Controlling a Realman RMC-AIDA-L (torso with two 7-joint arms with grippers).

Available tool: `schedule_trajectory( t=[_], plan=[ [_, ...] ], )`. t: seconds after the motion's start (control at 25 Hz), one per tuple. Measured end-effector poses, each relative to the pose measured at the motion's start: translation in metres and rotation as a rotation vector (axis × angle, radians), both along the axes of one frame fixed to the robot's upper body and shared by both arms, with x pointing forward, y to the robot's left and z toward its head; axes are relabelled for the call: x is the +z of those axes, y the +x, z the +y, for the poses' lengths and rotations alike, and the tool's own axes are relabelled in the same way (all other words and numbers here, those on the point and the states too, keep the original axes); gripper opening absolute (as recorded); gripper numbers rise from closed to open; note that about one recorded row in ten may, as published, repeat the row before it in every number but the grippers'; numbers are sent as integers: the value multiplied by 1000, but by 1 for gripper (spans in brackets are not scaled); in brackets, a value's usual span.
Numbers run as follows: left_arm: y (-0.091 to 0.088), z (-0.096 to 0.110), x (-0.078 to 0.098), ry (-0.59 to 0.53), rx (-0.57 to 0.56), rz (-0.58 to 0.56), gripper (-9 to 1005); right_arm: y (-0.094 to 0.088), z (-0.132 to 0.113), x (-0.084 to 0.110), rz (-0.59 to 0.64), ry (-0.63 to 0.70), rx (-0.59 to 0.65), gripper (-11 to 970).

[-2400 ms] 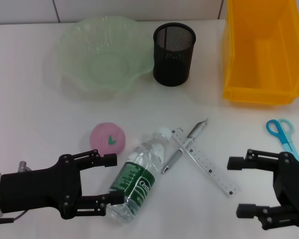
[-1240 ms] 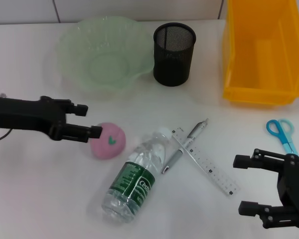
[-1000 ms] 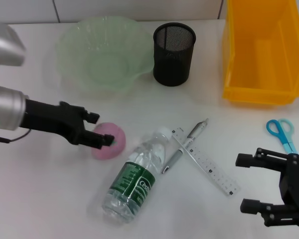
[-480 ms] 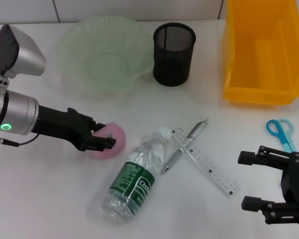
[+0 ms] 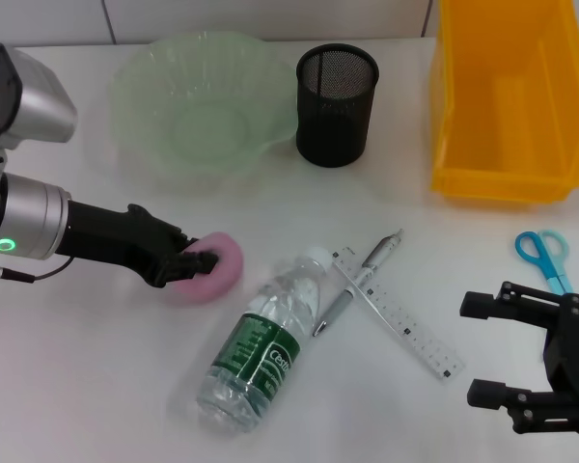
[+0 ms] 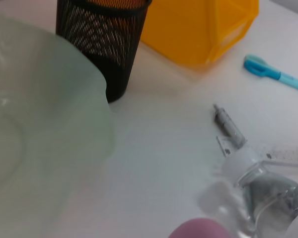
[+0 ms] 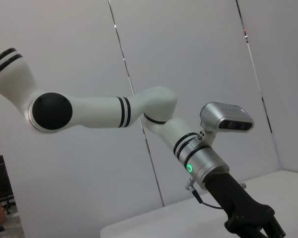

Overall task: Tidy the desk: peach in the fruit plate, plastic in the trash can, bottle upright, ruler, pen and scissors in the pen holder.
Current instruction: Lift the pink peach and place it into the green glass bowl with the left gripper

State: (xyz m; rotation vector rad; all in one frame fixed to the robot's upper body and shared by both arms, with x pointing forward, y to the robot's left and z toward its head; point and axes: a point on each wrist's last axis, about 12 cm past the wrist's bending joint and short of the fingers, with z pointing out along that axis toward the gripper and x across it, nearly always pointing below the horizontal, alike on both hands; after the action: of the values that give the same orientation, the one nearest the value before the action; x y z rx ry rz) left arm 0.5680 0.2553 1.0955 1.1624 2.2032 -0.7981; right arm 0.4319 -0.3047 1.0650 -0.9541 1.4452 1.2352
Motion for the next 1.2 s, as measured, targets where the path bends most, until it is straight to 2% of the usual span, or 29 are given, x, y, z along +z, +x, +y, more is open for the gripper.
schedule_trajectory(
  t=[0.08, 0.12, 0.16, 0.28, 0.36, 0.48, 0.52, 0.56, 0.76, 0.92, 1.12, 1.2],
  plan=[
    [-1, 0, 7, -42, -5, -14, 222, 0, 0, 0, 1, 0, -1, 831],
    [-1, 2, 17, -92, -3, -42, 211, 0, 0, 0, 0, 0, -1, 831],
    [-1, 2, 17, -92, -3, -42, 200, 0, 0, 0, 0, 0, -1, 831],
    [4, 8, 40, -174, 29, -123, 167, 0, 0, 0, -7, 0, -2, 831],
    [12, 16, 52, -219, 94, -189, 151, -1, 1, 0, -12, 4, -1, 830],
    [33, 22, 62, -260, 239, -288, 127, -2, 2, 0, -13, 10, 0, 830],
    [50, 20, 60, -245, 339, -328, 121, -2, 4, -1, -15, 15, 0, 830],
    [50, 20, 60, -245, 339, -328, 114, -2, 4, -1, -15, 15, 0, 830],
    [77, 0, 42, -179, 430, -306, 101, -4, 8, -3, -25, 24, 1, 831],
    [83, -7, 36, -150, 456, -304, 153, -4, 11, -4, -21, 31, -1, 831],
    [83, -7, 35, -149, 463, -305, 217, -3, 12, -4, -23, 32, 1, 830],
    [81, -6, 33, -151, 464, -299, 344, -2, 13, -4, -25, 33, 2, 830]
  ],
)
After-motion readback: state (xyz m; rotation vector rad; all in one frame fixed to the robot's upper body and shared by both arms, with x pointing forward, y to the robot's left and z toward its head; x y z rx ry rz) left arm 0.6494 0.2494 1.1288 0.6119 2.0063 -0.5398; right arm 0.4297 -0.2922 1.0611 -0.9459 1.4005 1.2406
